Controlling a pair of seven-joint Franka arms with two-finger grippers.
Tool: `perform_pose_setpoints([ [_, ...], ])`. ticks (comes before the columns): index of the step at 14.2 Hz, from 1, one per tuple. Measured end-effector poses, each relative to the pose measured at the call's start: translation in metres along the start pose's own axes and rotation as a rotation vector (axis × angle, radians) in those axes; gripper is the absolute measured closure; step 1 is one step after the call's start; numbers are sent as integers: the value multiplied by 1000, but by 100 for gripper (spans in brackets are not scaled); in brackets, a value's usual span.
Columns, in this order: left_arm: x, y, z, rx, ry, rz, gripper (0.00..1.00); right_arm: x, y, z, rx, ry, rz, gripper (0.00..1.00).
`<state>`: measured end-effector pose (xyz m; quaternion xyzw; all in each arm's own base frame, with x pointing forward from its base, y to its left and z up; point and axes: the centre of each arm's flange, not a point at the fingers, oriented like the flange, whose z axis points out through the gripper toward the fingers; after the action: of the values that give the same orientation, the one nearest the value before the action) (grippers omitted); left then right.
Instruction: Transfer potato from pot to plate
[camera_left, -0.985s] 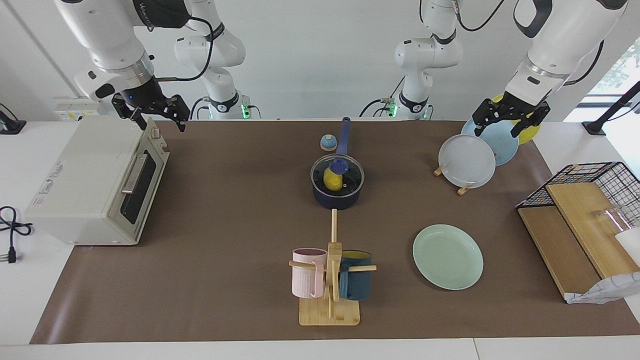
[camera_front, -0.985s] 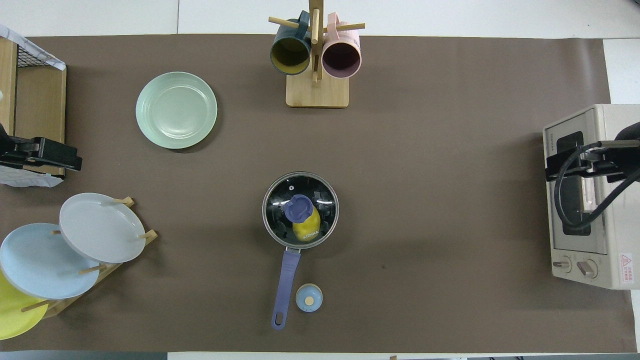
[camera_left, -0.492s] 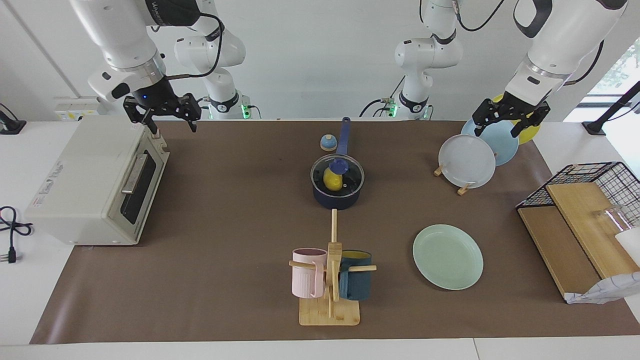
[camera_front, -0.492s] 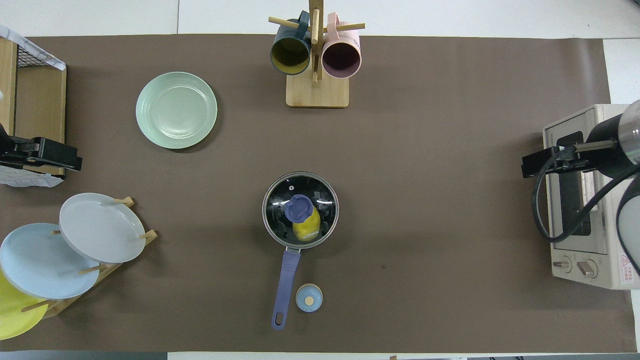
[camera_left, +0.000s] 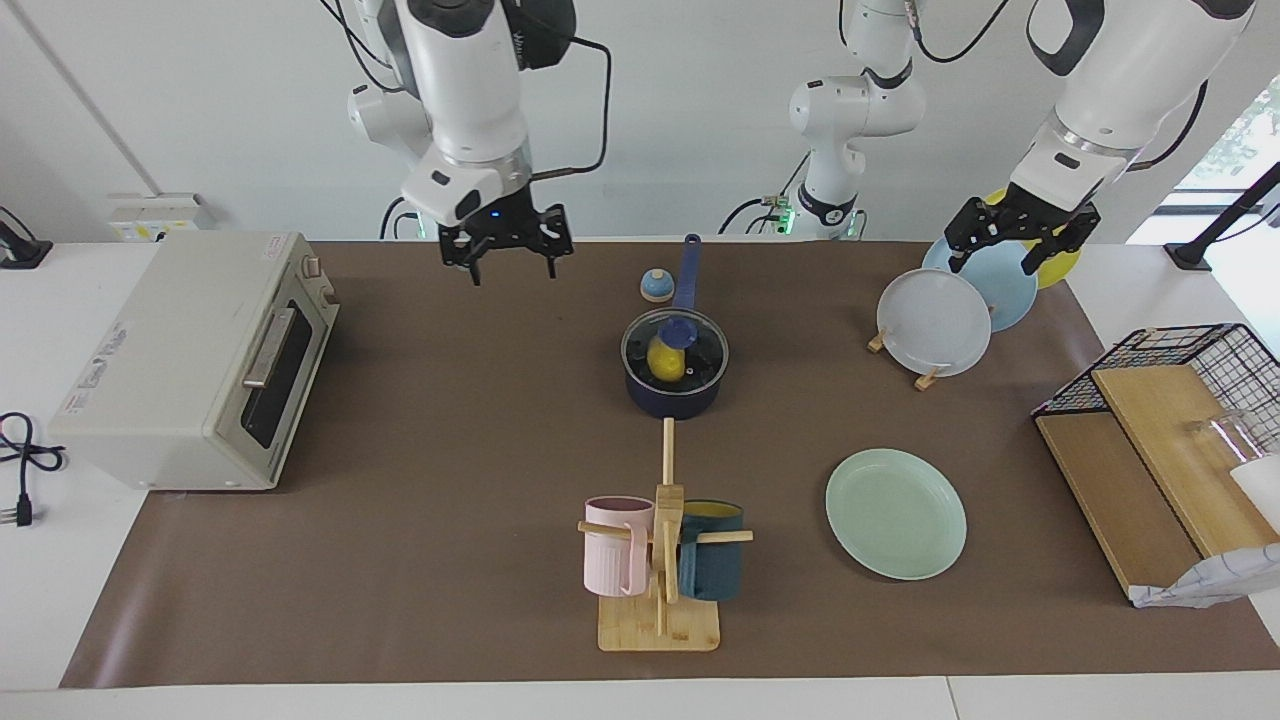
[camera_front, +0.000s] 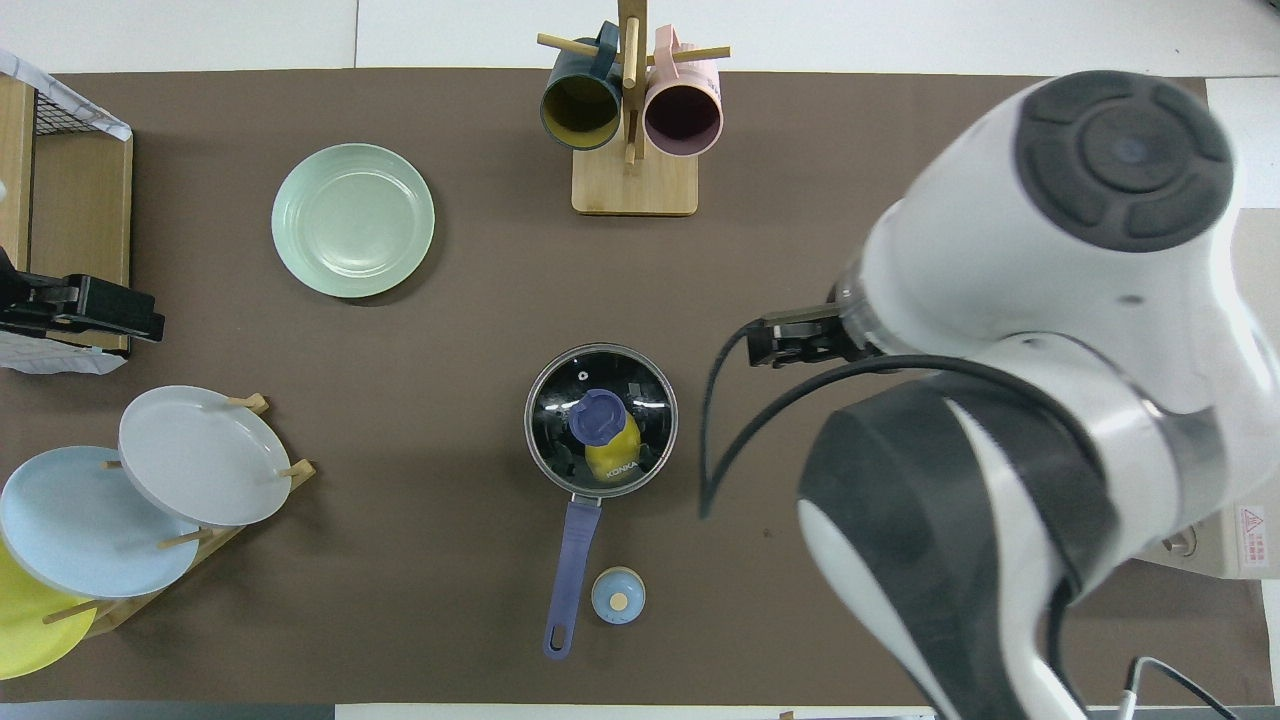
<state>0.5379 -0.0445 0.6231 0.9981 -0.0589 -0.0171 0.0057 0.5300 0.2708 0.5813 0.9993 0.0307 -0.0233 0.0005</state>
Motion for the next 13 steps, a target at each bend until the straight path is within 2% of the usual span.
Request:
perform_pose_setpoints([
  [3, 0, 0, 0, 0, 0, 0, 0, -4, -112, 37, 34, 52, 67, 0],
  [5, 0, 0, 0, 0, 0, 0, 0, -14, -153, 61, 39, 57, 51, 0],
  [8, 0, 0, 0, 0, 0, 0, 0, -25, -172, 82, 8, 58, 12, 0],
  [13, 0, 0, 0, 0, 0, 0, 0, -22, -172, 122, 10, 86, 5, 0],
])
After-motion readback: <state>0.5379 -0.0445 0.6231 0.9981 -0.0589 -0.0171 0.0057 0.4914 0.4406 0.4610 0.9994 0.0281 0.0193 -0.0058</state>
